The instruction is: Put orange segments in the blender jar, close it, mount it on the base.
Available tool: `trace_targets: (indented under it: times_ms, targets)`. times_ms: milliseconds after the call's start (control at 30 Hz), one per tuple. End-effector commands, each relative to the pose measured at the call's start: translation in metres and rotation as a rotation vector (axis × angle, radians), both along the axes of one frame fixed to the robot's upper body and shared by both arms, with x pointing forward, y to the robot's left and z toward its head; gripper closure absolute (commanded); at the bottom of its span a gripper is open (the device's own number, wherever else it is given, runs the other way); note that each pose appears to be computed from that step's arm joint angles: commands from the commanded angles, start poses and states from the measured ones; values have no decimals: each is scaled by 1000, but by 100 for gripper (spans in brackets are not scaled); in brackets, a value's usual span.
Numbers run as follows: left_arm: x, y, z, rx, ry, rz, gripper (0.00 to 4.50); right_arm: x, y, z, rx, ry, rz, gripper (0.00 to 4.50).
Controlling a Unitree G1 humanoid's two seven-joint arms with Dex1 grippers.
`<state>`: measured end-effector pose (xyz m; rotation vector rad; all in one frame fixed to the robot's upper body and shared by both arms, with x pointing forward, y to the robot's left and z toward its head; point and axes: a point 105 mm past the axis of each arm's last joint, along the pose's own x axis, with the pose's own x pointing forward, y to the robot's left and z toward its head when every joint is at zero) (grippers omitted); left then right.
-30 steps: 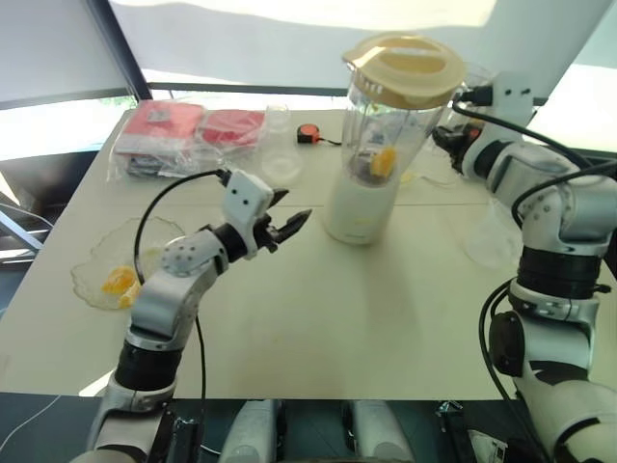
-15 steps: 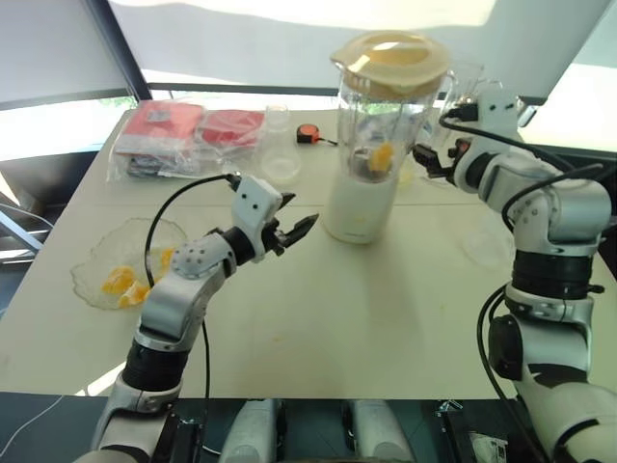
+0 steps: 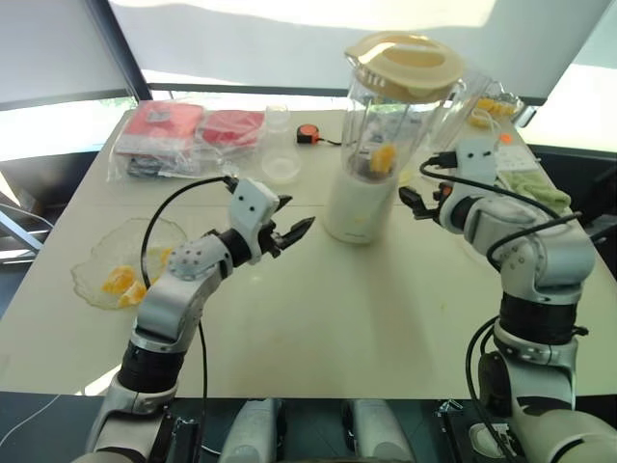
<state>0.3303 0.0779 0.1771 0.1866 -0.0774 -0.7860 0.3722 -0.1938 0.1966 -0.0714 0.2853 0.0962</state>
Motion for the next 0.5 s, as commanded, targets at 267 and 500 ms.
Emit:
trace_targets:
  times_ms: [267, 500]
  targets:
    - [0, 0, 9, -19, -36, -7, 151, 15, -28, 52, -103, -212, -76, 3]
    - [-3, -1, 9, -17, -37, -11, 151, 34, -32, 70, -106, -296, -93, 3]
